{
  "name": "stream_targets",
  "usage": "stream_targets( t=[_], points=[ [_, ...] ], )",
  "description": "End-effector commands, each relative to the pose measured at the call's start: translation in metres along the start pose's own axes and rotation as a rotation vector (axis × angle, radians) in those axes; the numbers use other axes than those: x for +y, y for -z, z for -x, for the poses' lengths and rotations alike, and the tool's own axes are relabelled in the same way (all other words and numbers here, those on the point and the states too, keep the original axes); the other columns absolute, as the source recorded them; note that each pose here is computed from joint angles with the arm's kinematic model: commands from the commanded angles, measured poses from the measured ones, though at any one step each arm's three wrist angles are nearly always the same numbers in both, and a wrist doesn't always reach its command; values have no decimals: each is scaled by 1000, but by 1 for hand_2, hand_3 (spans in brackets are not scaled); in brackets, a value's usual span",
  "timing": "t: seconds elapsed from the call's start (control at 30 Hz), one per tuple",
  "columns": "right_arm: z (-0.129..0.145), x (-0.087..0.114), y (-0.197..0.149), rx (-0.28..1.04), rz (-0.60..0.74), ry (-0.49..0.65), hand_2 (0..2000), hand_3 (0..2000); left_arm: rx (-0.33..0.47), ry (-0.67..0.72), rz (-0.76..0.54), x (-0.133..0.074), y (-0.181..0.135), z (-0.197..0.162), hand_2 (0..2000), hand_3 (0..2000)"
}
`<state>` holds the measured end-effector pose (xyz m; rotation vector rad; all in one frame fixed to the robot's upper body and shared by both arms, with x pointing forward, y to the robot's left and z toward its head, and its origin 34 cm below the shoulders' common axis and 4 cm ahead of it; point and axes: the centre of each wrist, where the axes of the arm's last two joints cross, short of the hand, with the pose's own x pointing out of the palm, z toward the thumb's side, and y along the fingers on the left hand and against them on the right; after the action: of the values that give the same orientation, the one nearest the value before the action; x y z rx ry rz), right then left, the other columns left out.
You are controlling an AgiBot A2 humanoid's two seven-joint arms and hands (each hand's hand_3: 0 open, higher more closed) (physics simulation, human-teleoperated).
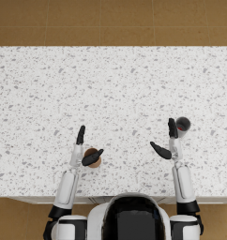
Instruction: Pick up two cups and pour the berry on the right into the cup on the left
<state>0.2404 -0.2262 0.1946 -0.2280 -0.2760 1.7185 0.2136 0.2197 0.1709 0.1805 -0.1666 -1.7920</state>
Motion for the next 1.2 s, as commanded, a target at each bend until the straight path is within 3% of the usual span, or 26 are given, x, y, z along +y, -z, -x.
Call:
stream_targets(
  t=[0.03, 0.23, 0.5, 0.83, 1.2],
  points=[
    [21, 0, -7, 48, 29, 84, 0, 0, 47, -2, 25, -15, 1, 3, 0, 0],
    [53, 4, -9, 156, 31, 220, 0, 0, 120, 14, 98, -36, 13, 2, 0, 0],
    [75, 7, 15, 150, -64, 308, 0, 0, 118, 22, 228, -56, 39, 1, 0, 0],
    [89, 6, 47, 112, -177, 368, 0, 0, 92, -13, 297, -56, 62, 3, 0, 0],
    [83, -7, 86, 62, -311, 356, 0, 0, 54, -2, 319, -54, 72, -8, 0, 0]
  ],
)
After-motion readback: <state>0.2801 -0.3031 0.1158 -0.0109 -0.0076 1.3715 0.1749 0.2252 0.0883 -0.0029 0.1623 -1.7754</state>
